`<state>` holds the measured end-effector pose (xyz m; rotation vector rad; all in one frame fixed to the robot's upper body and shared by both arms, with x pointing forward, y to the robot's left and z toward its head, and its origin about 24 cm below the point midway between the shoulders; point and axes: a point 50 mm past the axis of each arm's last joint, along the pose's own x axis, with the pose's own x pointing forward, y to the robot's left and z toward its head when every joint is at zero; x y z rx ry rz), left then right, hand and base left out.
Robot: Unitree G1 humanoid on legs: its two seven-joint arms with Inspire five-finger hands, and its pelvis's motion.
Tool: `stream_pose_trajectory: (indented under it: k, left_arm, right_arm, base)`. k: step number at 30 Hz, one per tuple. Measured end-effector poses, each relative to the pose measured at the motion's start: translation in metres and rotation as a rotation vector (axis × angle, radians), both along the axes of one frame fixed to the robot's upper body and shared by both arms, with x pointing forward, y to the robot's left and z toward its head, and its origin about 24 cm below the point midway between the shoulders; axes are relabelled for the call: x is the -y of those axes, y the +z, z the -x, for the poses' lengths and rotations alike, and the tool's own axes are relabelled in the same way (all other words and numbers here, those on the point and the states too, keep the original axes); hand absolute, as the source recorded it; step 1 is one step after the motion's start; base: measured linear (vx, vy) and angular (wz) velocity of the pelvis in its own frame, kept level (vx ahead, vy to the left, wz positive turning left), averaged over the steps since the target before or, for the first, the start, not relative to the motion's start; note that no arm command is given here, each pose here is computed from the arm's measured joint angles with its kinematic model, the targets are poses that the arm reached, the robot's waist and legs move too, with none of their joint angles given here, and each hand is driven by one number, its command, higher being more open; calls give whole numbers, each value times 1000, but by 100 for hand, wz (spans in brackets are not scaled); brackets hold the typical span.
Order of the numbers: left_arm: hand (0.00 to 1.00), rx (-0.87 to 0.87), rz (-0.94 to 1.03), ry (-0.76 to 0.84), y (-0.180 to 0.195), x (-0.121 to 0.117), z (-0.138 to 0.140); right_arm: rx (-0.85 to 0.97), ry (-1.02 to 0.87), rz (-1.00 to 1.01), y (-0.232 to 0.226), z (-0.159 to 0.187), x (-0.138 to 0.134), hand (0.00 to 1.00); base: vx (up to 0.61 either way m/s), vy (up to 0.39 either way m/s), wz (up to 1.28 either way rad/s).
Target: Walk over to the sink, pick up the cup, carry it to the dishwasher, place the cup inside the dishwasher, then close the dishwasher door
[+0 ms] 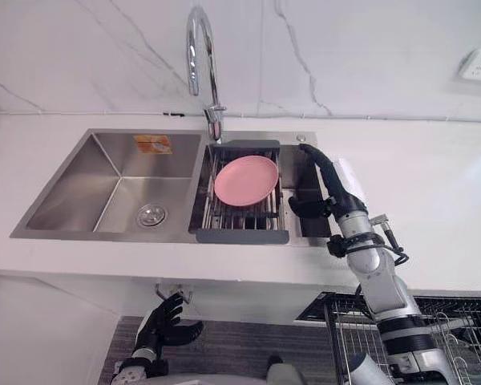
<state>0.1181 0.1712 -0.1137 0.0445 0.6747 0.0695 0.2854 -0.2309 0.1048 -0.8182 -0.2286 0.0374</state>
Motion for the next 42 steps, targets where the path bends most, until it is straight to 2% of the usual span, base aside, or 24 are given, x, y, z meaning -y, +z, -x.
stream_pose_trajectory:
  k: [10, 16, 20, 24, 34, 38, 39, 42]
  left_arm:
    - [90, -43, -18, -5, -5, -6, 13]
    - [90, -61, -18, -4, -8, -6, 15]
    - [90, -60, -18, -4, -8, -6, 14]
    - [90, -42, -23, -2, -6, -8, 8]
    - [90, 14, -37, 20, 2, -10, -9]
    - [90, 37, -45, 34, 5, -14, -16]
    - [90, 40, -45, 33, 5, -15, -17]
    - [90, 59, -45, 29, 8, -15, -24]
  right_arm:
    - [-54, 40, 28, -8, -15, -10, 90]
    - [-124, 20, 91, -22, -19, -4, 90]
    - [-113, 15, 155, -16, -24, -1, 90]
    - [-64, 8, 207, -1, -40, -3, 90]
    - [-64, -82, 253, 7, -66, -6, 90]
    - [-3, -80, 270, 32, -80, -14, 90]
    - [1, -82, 275, 35, -82, -14, 30]
    - [3, -84, 344, 46, -91, -15, 30]
  base:
    - [-99, -7, 15]
    - [-87, -34, 1]
    - [9, -9, 6]
    - [50, 5, 12]
    - [41, 3, 11]
    - [0, 0, 0]
    - [-31, 0, 0]
    - [-30, -1, 1]
